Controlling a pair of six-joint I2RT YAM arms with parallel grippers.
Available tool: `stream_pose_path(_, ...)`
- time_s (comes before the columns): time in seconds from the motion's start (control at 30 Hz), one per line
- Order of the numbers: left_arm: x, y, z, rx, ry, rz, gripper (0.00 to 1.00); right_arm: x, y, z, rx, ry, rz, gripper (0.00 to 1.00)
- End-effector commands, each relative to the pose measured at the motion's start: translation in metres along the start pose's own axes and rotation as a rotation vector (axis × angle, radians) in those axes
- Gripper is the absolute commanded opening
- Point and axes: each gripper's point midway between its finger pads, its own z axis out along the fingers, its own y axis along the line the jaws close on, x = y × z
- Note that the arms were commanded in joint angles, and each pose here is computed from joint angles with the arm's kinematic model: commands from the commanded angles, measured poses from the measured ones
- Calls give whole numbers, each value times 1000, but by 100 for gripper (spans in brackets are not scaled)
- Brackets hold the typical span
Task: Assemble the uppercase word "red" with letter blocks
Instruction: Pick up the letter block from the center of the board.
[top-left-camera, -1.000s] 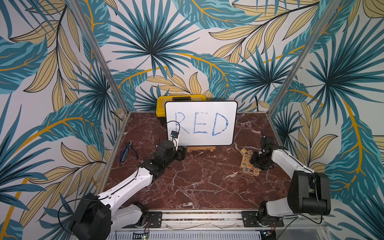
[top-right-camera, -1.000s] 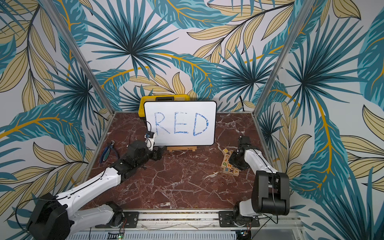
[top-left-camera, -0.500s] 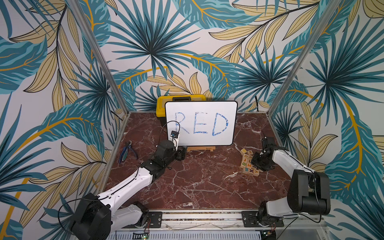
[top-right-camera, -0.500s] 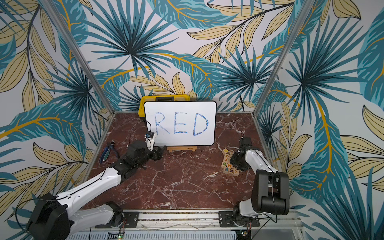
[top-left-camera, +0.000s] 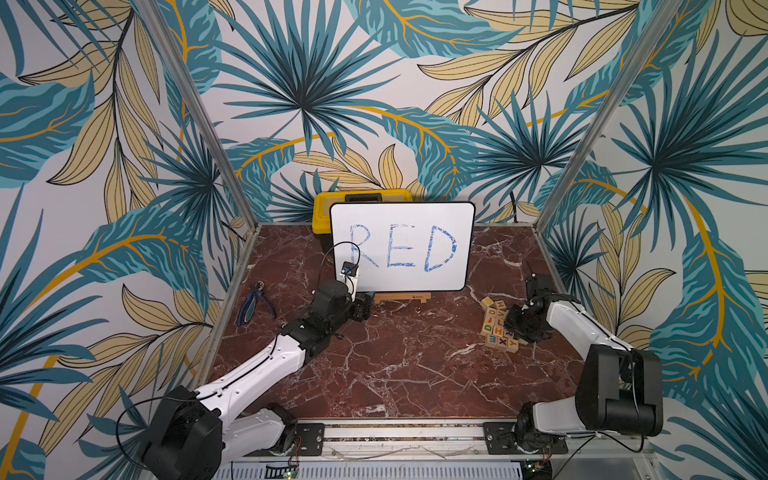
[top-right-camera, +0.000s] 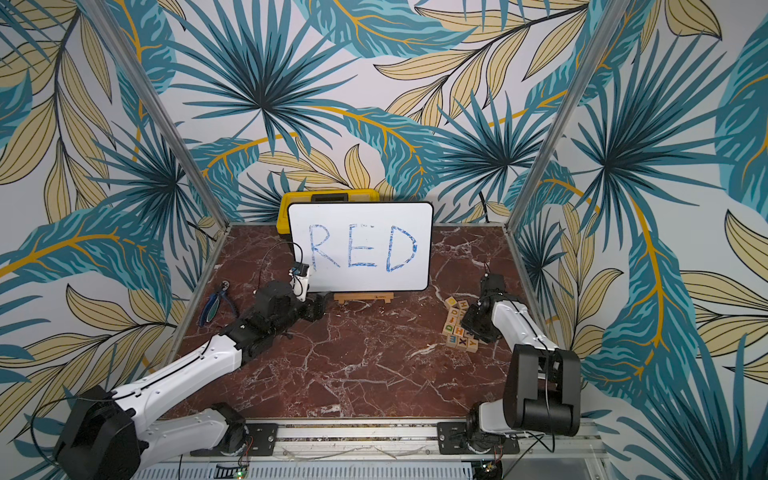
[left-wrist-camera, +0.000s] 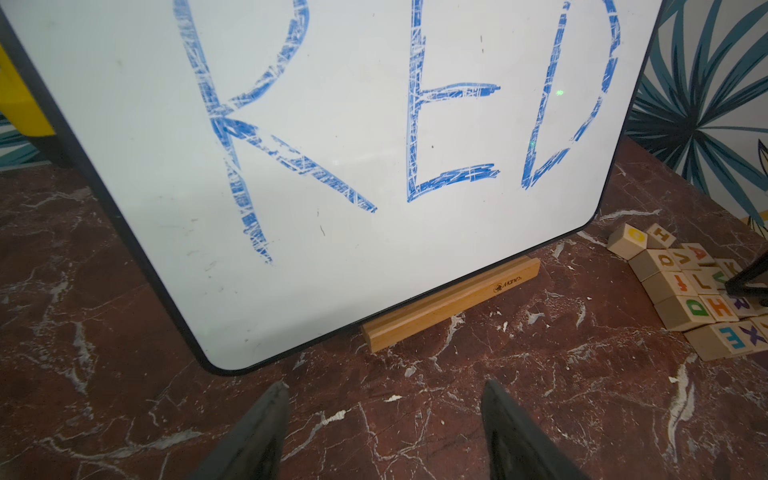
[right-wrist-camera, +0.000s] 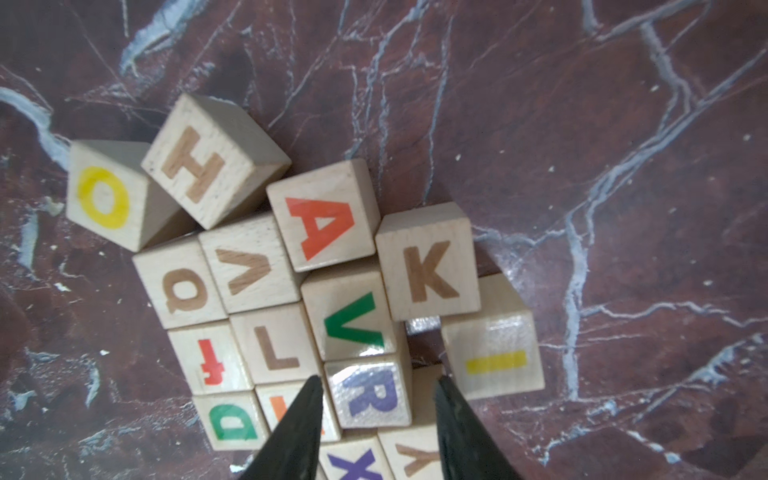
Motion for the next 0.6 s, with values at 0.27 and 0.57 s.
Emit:
stream_pose_path(0.27, -8, -2, 0, 11, -19, 6, 73, 21, -8, 7, 59, 51, -42, 43)
stream_pose_path(0.57, -8, 0, -1, 5, -22, 7, 73, 11, -13, 9, 115, 39, -45, 38)
